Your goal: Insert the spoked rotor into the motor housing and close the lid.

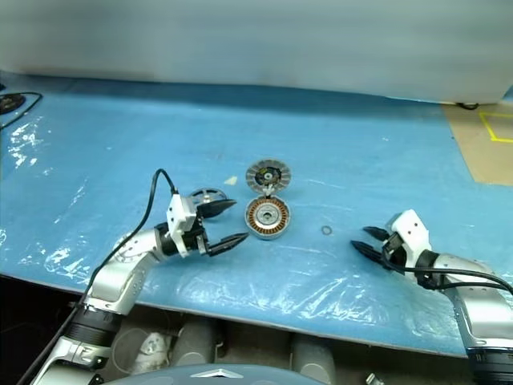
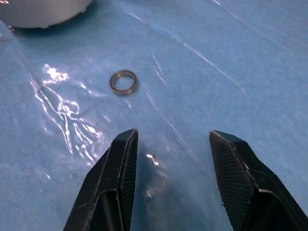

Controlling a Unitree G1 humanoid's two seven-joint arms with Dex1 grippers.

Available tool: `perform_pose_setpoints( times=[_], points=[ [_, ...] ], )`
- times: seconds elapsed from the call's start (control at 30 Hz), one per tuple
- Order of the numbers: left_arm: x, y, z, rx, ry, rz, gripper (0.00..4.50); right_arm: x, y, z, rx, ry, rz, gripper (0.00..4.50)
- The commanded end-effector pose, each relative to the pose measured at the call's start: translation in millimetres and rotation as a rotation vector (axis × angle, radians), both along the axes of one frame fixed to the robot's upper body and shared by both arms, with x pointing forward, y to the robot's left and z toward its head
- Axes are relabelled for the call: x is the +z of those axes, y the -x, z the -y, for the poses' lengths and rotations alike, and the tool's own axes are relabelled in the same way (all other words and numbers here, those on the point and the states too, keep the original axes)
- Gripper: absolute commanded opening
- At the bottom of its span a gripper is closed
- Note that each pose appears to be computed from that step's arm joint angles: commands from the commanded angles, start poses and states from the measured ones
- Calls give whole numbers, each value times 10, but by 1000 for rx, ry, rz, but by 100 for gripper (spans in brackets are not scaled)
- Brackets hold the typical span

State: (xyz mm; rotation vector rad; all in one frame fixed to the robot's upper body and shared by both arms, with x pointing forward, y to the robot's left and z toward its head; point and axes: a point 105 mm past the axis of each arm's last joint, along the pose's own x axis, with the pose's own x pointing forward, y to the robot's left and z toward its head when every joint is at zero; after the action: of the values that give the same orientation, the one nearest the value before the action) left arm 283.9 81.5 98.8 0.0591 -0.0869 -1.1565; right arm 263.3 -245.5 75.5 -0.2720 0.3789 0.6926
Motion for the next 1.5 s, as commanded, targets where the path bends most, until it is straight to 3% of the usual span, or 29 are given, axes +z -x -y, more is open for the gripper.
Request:
perform_pose_setpoints(
  times=[0.03, 0.53, 0.83, 1.07, 1.5],
  points=[
    [31, 28, 10, -11, 11, 28, 450, 150, -31, -274, 76, -48, 49, 244],
    [17, 40, -18, 4, 1, 25, 450, -88, -109, -533, 182, 58, 87, 244],
    [13, 52, -40, 15, -4, 23, 450, -29, -208, -520, 158, 95, 146, 244],
    [4, 60, -32, 7, -6, 14, 450, 64, -273, -547, 119, 11, 153, 244],
    [9, 74, -45, 11, -13, 9, 450, -249, -256, -357, 77, 71, 63, 244]
  ],
)
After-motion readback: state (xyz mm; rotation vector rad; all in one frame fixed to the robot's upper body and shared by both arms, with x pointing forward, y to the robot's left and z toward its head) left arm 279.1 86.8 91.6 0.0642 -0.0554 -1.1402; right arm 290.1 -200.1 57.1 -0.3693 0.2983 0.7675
